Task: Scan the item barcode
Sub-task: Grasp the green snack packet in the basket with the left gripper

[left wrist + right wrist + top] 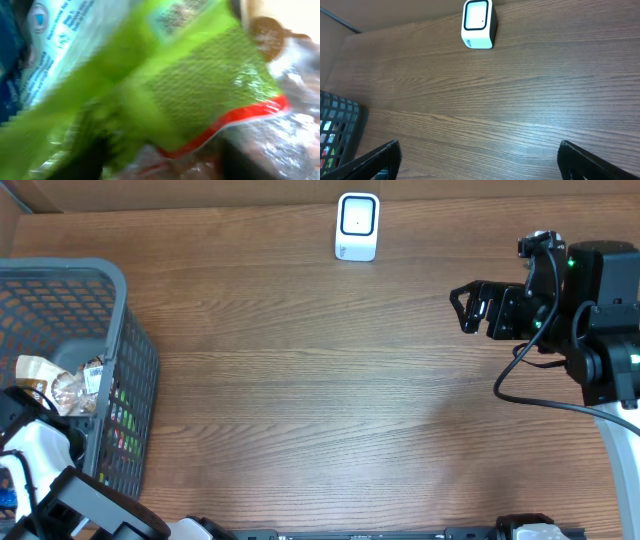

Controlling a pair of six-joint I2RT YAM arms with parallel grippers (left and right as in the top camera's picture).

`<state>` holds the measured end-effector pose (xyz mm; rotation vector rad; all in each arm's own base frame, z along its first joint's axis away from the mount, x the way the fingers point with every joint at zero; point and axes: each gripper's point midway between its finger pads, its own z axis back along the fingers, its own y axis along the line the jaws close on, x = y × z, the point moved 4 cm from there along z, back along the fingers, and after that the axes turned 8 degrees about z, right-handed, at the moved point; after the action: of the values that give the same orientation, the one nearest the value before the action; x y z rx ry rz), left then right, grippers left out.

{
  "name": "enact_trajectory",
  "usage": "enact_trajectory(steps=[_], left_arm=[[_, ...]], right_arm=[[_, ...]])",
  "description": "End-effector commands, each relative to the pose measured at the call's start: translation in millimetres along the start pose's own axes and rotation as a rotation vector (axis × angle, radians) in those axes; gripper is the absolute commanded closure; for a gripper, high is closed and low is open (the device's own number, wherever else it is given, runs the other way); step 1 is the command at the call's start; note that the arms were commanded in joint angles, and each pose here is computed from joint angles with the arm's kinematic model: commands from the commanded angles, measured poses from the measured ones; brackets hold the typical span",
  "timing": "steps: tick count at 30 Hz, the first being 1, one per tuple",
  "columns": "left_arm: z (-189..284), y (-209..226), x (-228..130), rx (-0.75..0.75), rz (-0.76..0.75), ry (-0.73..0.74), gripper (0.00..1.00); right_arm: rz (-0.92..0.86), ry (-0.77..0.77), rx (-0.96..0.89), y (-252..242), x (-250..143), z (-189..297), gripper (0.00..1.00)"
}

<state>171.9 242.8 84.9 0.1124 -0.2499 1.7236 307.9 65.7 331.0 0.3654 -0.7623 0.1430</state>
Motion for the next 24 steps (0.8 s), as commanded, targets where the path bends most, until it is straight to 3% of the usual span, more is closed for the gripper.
enact_trajectory(steps=[1, 7, 11, 17, 21, 22, 23, 24], left_arm=[[-9.5, 7.7, -11.7, 0.035, -0.01, 0.025, 0.95], [3.9, -12.7, -8.8, -0.072, -0.128, 0.055, 0.96], [62.9, -56.2, 7.1, -0.305, -0.247, 0.053, 0.96], [154.4, -74.7, 24.9, -0.452, -0.365, -0.058, 0.96], [178.3, -66.7, 24.1, -0.454, -0.348, -0.089, 0.96], [173.2, -61.0, 22.9, -0.416, -0.304, -0.074, 0.89], [163.8, -55.5, 20.6, -0.376, -0.257, -0.05, 0.62], [156.0, -52.0, 18.2, -0.352, -0.232, -0.033, 0.42]], right_arm=[[0.011, -0.028, 0.01, 4.6, 7.8, 6.6, 0.0], [0.01, -0.028, 0.01, 4.6, 7.8, 6.6, 0.0], [0.01, -0.029, 0.01, 4.6, 7.9, 6.6, 0.0], [0.01, -0.029, 0.01, 4.6, 7.9, 6.6, 0.0], [0.01, -0.03, 0.01, 4.7, 8.2, 6.6, 0.0], [0.01, -0.03, 0.01, 4.7, 8.1, 6.6, 0.0], [0.01, -0.029, 0.01, 4.7, 8.0, 6.6, 0.0], [0.01, -0.029, 0.01, 4.7, 7.9, 6.6, 0.0]])
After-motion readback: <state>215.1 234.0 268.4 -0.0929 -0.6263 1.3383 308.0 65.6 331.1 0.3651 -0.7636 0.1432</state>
